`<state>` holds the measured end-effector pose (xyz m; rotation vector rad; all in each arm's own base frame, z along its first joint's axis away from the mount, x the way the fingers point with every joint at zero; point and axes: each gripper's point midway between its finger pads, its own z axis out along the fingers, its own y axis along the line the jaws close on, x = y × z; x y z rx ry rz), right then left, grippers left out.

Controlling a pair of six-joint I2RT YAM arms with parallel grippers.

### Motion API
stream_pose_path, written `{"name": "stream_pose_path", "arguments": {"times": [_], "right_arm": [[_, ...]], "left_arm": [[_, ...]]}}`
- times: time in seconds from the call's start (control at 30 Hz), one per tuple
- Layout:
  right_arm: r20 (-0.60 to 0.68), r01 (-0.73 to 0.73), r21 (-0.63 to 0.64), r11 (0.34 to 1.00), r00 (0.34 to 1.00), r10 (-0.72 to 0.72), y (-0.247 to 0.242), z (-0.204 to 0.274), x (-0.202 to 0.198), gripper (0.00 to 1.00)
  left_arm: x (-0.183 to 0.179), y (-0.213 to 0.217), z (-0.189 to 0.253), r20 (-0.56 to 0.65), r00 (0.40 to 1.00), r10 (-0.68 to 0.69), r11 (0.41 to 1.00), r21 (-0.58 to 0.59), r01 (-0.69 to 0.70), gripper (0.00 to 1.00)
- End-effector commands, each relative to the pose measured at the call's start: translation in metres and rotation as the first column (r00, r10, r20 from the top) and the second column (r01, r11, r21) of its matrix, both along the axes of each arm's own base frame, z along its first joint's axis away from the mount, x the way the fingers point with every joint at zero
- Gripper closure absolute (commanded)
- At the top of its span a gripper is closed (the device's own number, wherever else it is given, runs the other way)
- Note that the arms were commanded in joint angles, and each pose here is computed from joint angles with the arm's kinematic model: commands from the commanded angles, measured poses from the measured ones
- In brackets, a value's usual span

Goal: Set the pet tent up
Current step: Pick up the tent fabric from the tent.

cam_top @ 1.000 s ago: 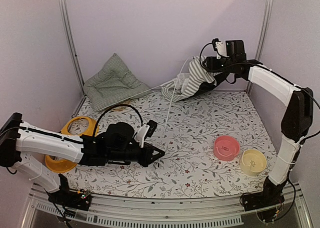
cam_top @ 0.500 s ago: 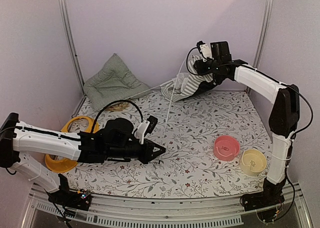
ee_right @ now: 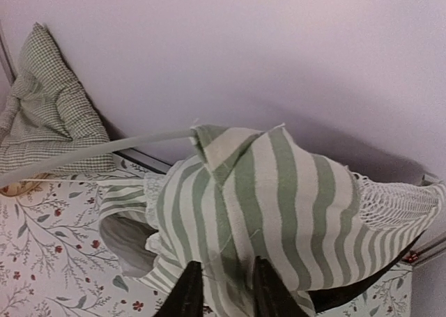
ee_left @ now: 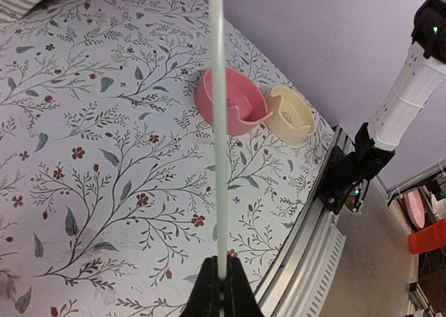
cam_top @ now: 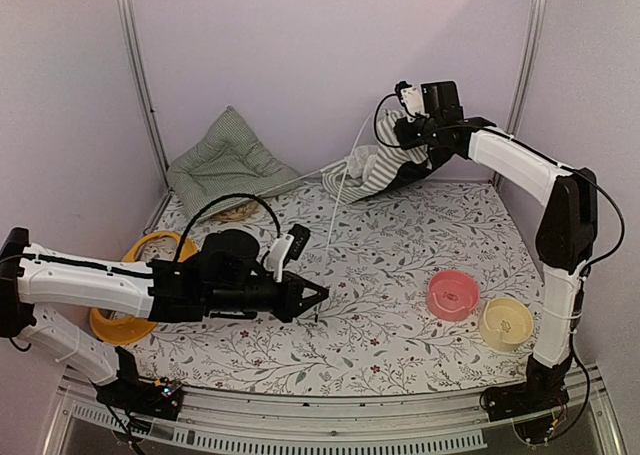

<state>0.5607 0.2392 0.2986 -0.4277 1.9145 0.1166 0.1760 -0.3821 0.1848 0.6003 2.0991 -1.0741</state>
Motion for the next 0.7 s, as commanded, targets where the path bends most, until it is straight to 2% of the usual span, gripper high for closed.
{"name": "stream_pose_path", "arguments": {"times": [0.0,0.1,0.13,0.17,0.2,0.3,0.4,0.67], "right_arm": [[0.029,-0.039,0.026,0.999,0.999,0.038,0.000,0.021,0.002,0.62],[-0.009,-0.080,0.091,0.993,0.997,0.081,-0.010,0.026,0.007,0.43],[-0.026,-0.086,0.119,0.989,0.996,0.089,-0.012,0.025,0.008,0.33],[-0.035,-0.095,0.133,0.987,0.994,0.100,-0.013,0.025,0.009,0.14],[-0.044,-0.102,0.139,0.985,0.993,0.109,-0.011,0.023,0.009,0.00],[-0.051,-0.121,0.121,0.985,0.990,0.128,-0.008,0.019,0.009,0.02],[-0.046,-0.124,0.111,0.986,0.991,0.129,-0.009,0.020,0.009,0.17],[-0.017,-0.067,0.054,0.996,0.998,0.068,-0.019,0.018,0.020,0.25]], "left_arm": [[0.015,0.006,0.016,0.031,0.998,0.047,0.998,-0.031,-0.046,1.00],[0.015,0.007,0.015,0.030,0.998,0.048,0.998,-0.031,-0.048,1.00],[0.015,0.007,0.014,0.028,0.998,0.049,0.998,-0.030,-0.048,1.00],[0.015,0.007,0.014,0.028,0.998,0.049,0.998,-0.029,-0.048,1.00],[0.015,0.007,0.013,0.027,0.999,0.047,0.999,-0.029,-0.046,1.00],[0.016,0.008,0.013,0.027,0.998,0.049,0.998,-0.028,-0.049,1.00],[0.016,0.008,0.013,0.026,0.999,0.048,0.999,-0.028,-0.047,1.00],[0.018,0.009,0.016,0.028,0.998,0.049,0.998,-0.031,-0.048,1.00]]}}
